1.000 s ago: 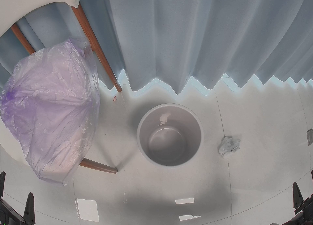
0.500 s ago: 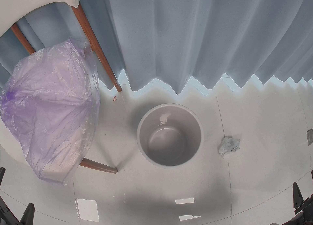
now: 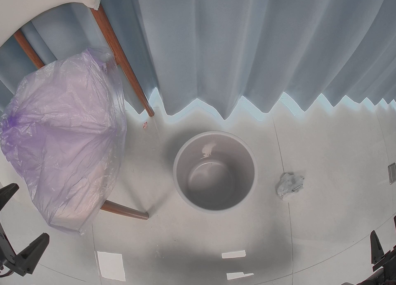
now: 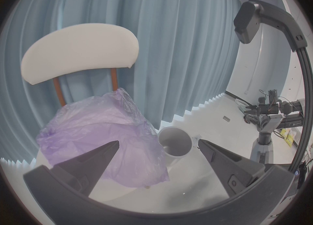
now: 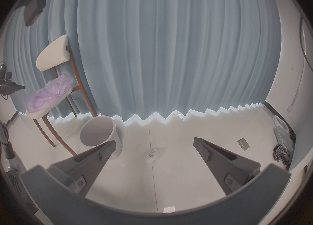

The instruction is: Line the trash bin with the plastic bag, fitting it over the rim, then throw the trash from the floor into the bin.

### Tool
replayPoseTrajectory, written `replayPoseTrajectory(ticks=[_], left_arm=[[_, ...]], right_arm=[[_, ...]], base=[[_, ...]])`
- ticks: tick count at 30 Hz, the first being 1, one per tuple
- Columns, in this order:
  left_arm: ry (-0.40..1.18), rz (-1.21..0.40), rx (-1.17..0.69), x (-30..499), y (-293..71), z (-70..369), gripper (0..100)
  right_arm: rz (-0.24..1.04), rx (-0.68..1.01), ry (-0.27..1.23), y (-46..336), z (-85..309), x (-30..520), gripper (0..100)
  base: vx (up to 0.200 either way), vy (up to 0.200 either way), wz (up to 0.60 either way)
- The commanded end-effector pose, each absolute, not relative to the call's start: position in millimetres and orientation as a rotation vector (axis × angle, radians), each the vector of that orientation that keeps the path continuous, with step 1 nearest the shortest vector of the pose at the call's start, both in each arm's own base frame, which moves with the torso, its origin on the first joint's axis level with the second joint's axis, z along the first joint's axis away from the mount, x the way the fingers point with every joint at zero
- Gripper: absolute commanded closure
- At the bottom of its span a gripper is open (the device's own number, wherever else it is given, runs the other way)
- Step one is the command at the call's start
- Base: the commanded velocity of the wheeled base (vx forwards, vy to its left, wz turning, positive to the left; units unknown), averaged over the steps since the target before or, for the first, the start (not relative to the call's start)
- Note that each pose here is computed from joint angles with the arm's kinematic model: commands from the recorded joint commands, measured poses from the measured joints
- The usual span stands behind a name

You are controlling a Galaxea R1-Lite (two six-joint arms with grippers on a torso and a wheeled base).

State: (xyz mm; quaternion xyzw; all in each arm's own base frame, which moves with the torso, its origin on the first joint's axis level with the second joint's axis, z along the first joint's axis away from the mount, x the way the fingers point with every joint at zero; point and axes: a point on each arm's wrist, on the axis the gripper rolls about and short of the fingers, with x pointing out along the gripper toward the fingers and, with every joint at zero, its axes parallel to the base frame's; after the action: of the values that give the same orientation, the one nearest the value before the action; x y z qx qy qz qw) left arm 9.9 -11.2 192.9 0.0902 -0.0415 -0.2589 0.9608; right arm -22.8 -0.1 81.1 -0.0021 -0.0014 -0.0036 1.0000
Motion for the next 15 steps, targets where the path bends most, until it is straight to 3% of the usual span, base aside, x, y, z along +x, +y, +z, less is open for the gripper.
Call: replayPoseTrajectory(ticks=[1,15], left_arm=[[0.025,-0.581,0.198,41,-13,199,0],[0.01,-0.731,0.267,63,-24,208,0]], right_arm=[[-0.008,-0.005,-0.003,0,76,-23,0],[-0.006,-0.005,-0.003,0,76,-23,0]], base=[[0.0,0.0,0.0],[0.0,0.0,0.0]])
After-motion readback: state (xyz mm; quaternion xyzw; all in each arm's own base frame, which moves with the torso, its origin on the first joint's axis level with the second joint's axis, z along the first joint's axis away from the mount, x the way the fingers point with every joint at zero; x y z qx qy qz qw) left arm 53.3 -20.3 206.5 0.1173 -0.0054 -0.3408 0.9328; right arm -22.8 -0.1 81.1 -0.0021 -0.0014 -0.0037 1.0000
